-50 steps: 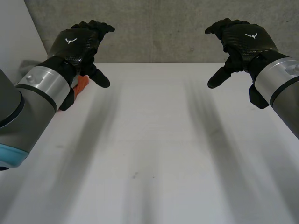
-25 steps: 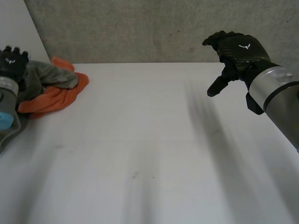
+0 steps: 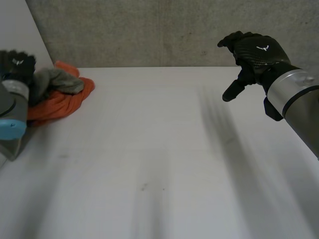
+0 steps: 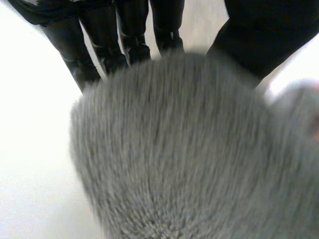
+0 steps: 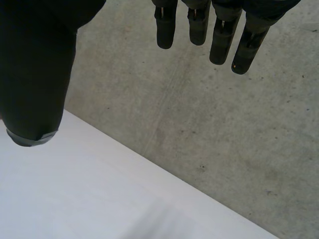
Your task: Fold the laundry.
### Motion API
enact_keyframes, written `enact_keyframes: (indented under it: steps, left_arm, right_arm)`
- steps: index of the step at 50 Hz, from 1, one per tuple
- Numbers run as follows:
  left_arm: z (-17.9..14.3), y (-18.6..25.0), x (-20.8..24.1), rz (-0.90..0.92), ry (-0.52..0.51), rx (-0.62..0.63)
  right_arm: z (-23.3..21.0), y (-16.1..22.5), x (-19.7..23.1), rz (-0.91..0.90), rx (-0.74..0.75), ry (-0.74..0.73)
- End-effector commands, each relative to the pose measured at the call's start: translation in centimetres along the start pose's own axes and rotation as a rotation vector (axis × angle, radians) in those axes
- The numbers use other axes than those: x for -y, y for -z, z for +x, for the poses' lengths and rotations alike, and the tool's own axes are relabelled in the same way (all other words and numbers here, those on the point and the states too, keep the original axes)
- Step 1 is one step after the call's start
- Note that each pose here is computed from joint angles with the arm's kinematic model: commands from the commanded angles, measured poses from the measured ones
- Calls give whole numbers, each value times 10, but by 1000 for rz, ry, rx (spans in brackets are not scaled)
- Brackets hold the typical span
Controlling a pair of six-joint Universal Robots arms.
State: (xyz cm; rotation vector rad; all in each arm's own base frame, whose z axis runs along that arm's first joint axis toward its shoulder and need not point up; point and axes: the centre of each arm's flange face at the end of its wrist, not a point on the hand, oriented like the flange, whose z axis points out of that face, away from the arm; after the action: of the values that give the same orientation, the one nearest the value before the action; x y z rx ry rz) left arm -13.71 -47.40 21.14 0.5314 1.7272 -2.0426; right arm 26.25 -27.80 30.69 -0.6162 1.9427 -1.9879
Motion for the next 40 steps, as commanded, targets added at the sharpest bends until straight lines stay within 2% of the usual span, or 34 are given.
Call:
enact_keyframes:
  steps: [1,2,3,5,6,9,10,14,17,19,20,24,28,33,35,40]
  left_arm:
    - [36,88,121,171,340,-199]
    - [40,98,127,171,366,-225]
    - [53,128,143,161,428,-314]
    - [68,158,155,147,478,-422]
    - [84,186,163,127,516,-536]
    - [114,234,169,82,566,-750]
    - [128,260,172,53,589,-866]
    - [141,287,167,-20,602,-1009]
    - [140,284,168,-22,596,-1004]
    - [129,258,168,-10,602,-922]
    - [116,234,162,-14,602,-841]
    - [89,190,143,-30,578,-669]
    - [71,165,128,-29,523,-585]
    - [79,146,94,-78,396,-570]
    - [89,140,77,-109,310,-587]
    - [106,156,49,-226,174,-679]
  right_arm:
    - [4,0,5,15,-10,2]
    - [4,0,6,19,-11,3]
    - [4,1,8,22,-11,3]
    - [4,1,11,31,-12,5]
    - [5,1,13,36,-14,6]
    - [5,2,15,42,-16,7]
    - [6,2,15,42,-18,7]
    - [8,1,17,48,-17,13]
    - [8,1,17,45,-15,28]
    - [8,1,16,40,-12,37]
    - [5,0,13,30,-2,57]
    - [2,0,4,-19,13,121]
    - [-1,0,-15,-127,38,214]
    - [-27,13,-43,-277,145,311]
    - [-43,19,-52,-307,198,317]
    - [-65,36,-92,-403,291,337]
